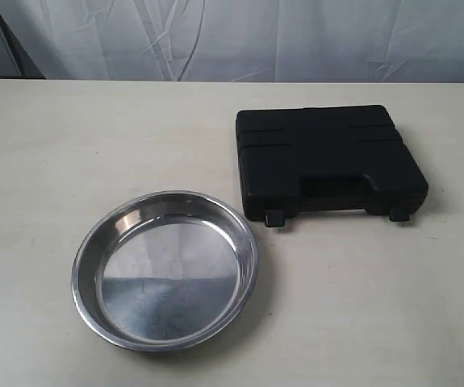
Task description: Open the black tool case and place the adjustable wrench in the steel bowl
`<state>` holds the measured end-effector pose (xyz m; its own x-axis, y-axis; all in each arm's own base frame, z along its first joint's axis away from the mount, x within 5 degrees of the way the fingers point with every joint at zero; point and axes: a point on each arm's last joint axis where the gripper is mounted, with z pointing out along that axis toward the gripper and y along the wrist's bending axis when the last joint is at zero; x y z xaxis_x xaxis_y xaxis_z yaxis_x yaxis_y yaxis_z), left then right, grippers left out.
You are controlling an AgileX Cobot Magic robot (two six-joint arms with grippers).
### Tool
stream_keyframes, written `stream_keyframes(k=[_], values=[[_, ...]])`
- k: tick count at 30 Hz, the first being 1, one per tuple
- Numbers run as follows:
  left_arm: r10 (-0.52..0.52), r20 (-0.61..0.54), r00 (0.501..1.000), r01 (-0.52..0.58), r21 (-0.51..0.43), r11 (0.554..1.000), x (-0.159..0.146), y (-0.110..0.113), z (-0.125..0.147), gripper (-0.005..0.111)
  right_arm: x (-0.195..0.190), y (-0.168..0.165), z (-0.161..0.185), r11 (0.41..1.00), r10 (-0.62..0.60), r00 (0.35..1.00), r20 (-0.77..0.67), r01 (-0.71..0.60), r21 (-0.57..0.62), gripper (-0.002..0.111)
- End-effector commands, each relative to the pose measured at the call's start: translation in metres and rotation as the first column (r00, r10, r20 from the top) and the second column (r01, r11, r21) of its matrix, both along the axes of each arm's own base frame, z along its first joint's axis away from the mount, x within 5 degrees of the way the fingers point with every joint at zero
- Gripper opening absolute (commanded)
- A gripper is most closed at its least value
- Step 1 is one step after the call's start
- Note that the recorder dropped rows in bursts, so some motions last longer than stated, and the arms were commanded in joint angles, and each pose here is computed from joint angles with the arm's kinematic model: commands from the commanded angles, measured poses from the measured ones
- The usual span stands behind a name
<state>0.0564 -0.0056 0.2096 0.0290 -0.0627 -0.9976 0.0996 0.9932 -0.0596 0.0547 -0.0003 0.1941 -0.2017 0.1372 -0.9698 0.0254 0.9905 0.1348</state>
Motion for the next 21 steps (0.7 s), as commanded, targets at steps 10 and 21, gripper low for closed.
stream_keyframes(k=[10,21], values=[[-0.006,0.002,1.000,0.006,0.005,1.000,0.000,0.000,-0.001,0.000,0.000,0.000,0.004,1.000,-0.005,1.000,0.025,0.005,-0.006,-0.001],[-0.006,0.002,1.000,0.006,0.005,1.000,0.000,0.000,-0.001,0.000,0.000,0.001,0.033,0.982,-0.033,0.942,0.334,-0.031,0.184,-0.001]])
